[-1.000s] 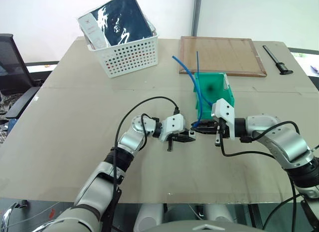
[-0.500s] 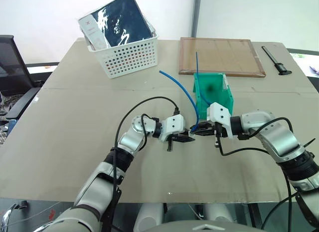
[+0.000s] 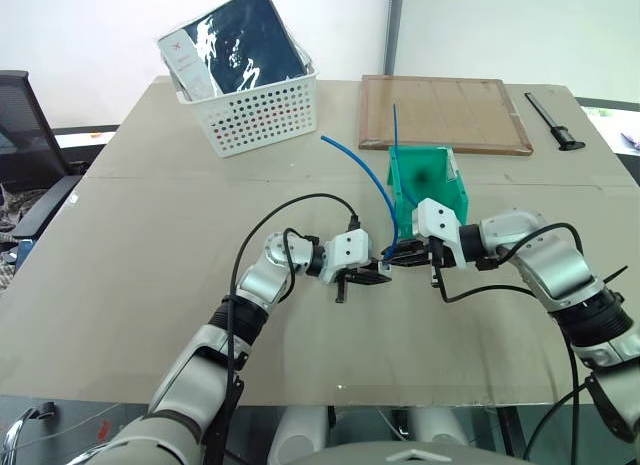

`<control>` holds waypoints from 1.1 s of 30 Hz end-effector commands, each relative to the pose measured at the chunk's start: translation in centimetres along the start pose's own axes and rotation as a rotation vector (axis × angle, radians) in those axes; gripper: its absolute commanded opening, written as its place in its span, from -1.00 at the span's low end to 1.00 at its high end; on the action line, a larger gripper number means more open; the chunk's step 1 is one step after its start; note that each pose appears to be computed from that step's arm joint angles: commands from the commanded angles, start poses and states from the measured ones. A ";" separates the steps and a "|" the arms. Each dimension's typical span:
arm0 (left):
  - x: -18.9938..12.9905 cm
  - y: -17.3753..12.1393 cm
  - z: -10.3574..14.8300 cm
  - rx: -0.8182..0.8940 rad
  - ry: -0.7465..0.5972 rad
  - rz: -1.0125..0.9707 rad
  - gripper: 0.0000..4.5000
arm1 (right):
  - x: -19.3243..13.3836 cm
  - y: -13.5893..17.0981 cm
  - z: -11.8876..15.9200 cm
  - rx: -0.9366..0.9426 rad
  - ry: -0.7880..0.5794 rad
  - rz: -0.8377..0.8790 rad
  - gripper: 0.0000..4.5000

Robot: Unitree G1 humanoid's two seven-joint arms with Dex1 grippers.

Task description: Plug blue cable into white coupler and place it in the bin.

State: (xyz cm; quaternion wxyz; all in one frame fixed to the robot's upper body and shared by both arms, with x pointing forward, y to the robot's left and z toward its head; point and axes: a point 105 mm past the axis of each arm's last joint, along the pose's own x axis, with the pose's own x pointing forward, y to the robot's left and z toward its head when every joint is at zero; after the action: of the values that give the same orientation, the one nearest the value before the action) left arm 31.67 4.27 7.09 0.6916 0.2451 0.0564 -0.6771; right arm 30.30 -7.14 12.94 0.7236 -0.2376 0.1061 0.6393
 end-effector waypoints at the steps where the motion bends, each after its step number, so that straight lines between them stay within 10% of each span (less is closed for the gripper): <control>1: 0.0 -0.2 -0.5 0.000 0.030 -0.003 -0.85 | -0.7 -0.8 -1.0 0.039 0.051 -0.042 -1.00; 33: 0.0 -0.1 -0.4 0.005 0.029 -0.009 -0.85 | 0.0 0.5 -0.9 0.020 0.090 0.030 -1.00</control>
State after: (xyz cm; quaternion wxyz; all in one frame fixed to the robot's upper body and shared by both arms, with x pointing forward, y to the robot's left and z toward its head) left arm 31.65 4.27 7.15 0.6896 0.2462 0.0559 -0.6787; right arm 30.10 -7.16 13.18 0.7194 -0.2384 0.1242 0.6405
